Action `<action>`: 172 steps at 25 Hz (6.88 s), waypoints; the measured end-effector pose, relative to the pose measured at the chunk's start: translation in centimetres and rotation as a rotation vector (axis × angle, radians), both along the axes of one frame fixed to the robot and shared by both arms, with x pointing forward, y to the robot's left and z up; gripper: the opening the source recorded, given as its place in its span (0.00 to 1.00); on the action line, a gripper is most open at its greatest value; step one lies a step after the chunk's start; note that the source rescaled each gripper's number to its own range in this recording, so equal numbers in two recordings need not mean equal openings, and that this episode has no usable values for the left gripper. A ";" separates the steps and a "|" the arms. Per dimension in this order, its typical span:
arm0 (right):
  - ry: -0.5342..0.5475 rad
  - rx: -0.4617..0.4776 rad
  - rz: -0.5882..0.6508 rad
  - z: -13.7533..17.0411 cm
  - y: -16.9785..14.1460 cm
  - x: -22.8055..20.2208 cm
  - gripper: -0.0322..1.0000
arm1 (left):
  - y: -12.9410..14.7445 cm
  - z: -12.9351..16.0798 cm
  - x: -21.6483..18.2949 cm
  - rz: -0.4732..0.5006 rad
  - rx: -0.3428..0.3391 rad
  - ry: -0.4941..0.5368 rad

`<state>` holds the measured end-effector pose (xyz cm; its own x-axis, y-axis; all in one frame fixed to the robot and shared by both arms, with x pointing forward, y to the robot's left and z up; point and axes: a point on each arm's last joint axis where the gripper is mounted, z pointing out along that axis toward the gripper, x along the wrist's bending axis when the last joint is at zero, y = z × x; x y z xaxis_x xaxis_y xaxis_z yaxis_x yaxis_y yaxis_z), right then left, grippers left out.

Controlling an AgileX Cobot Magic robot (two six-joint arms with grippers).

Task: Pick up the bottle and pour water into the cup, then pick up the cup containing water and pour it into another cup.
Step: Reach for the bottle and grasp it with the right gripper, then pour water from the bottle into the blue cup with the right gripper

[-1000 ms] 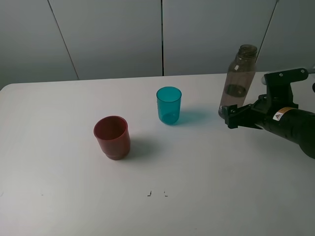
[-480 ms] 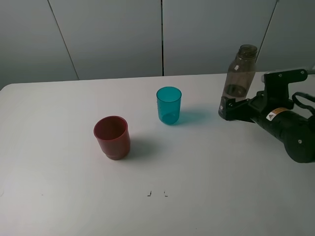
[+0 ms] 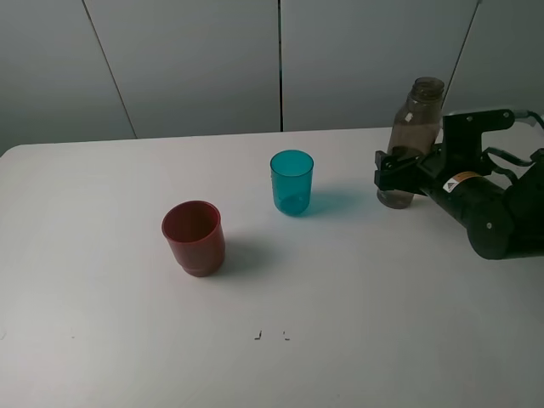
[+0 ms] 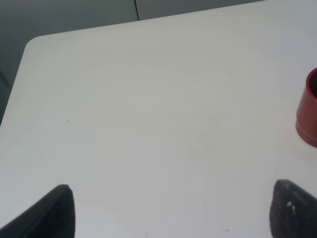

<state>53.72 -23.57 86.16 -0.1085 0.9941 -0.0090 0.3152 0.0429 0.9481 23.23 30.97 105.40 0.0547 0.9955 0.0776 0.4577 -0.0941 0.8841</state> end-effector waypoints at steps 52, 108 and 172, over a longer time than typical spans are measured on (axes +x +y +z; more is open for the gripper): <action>-0.040 0.077 -0.060 -1.0 0.1 1.9 0.05 | 0.0 0.0 0.0 -0.003 0.006 0.000; -0.145 -0.407 0.457 6.7 5.1 8.8 0.05 | 0.0 0.0 0.0 0.000 0.000 0.000; -0.415 -1.361 0.773 3.3 6.1 10.9 0.05 | 0.0 0.0 0.0 0.000 0.000 0.000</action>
